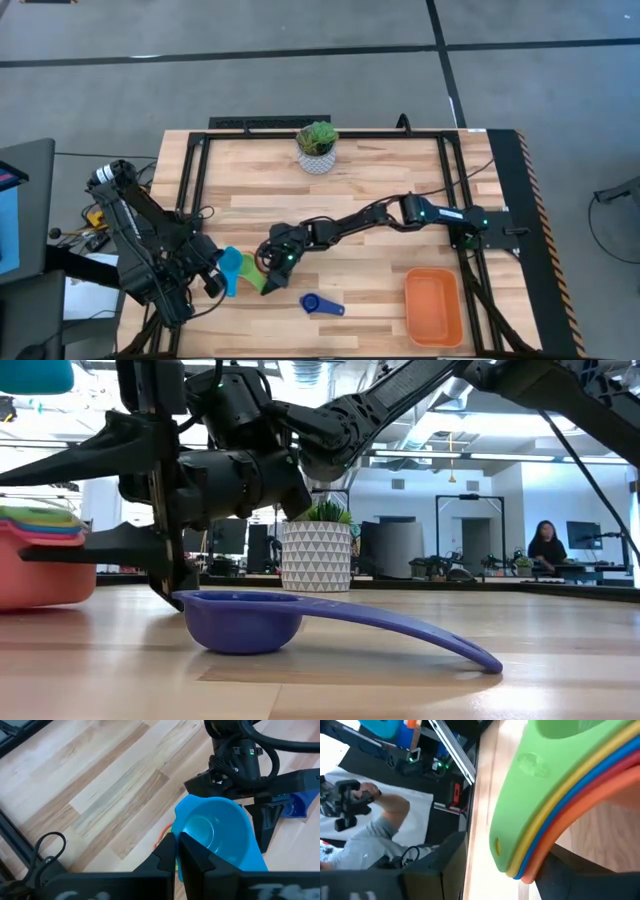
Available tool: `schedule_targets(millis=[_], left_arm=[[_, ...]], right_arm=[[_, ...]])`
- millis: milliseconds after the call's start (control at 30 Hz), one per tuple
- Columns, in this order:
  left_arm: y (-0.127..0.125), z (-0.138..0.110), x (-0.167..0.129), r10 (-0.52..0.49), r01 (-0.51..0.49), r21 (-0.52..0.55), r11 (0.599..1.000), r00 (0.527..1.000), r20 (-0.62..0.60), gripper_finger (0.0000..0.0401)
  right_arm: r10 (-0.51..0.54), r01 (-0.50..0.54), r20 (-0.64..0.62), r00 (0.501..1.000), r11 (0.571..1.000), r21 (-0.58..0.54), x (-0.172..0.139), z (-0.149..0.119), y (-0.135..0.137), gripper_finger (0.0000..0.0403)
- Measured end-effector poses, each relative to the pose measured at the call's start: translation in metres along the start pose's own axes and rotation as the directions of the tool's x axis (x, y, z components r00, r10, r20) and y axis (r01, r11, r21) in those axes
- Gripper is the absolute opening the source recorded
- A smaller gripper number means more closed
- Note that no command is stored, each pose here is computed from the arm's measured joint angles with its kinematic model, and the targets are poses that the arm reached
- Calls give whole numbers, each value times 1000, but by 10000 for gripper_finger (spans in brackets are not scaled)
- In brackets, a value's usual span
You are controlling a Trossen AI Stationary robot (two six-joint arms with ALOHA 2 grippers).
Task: Nest measuring cups in basket
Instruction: Stack the blue measuring cup on top of the green measuring cup
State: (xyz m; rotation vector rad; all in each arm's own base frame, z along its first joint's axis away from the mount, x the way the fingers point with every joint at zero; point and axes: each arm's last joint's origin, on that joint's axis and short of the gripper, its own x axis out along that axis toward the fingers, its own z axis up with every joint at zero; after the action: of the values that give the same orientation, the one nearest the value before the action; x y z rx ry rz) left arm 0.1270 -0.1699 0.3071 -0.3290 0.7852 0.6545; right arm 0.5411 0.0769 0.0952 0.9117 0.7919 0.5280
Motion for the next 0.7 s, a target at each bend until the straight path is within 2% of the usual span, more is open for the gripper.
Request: schedule_targets(millis=[100, 233, 333, 433, 567, 633, 700], left_arm=[[0, 0, 0, 0, 0, 0, 1000, 1000, 0, 0], [0, 0, 0, 0, 0, 0, 1000, 1000, 0, 0], [0, 0, 0, 0, 0, 1, 1000, 1000, 1, 0], [0, 0, 0, -3, 3, -1, 1000, 1000, 20, 0], [-2, -1, 2, 1, 0, -18, 1000, 999, 44, 0], [-4, -2, 3, 7, -6, -15, 1000, 999, 44, 0], [-6, -3, 5, 15, -14, -18, 1000, 999, 47, 0]], right_arm=[[-38, 37, -43, 998, 999, -11, -4, -2, 2, 222], [-171, 163, -107, 979, 984, -76, -14, -9, 11, 217], [-319, 302, -127, 939, 943, -138, -25, -13, 17, 218], [-458, 432, -85, 885, 875, -220, -39, -12, 33, 220], [-548, 519, -40, 836, 812, -266, -54, -6, 43, 220], [-554, 531, 4, 833, 797, -288, -56, -2, 49, 220], [-545, 525, 13, 838, 799, -294, -58, -1, 56, 220]])
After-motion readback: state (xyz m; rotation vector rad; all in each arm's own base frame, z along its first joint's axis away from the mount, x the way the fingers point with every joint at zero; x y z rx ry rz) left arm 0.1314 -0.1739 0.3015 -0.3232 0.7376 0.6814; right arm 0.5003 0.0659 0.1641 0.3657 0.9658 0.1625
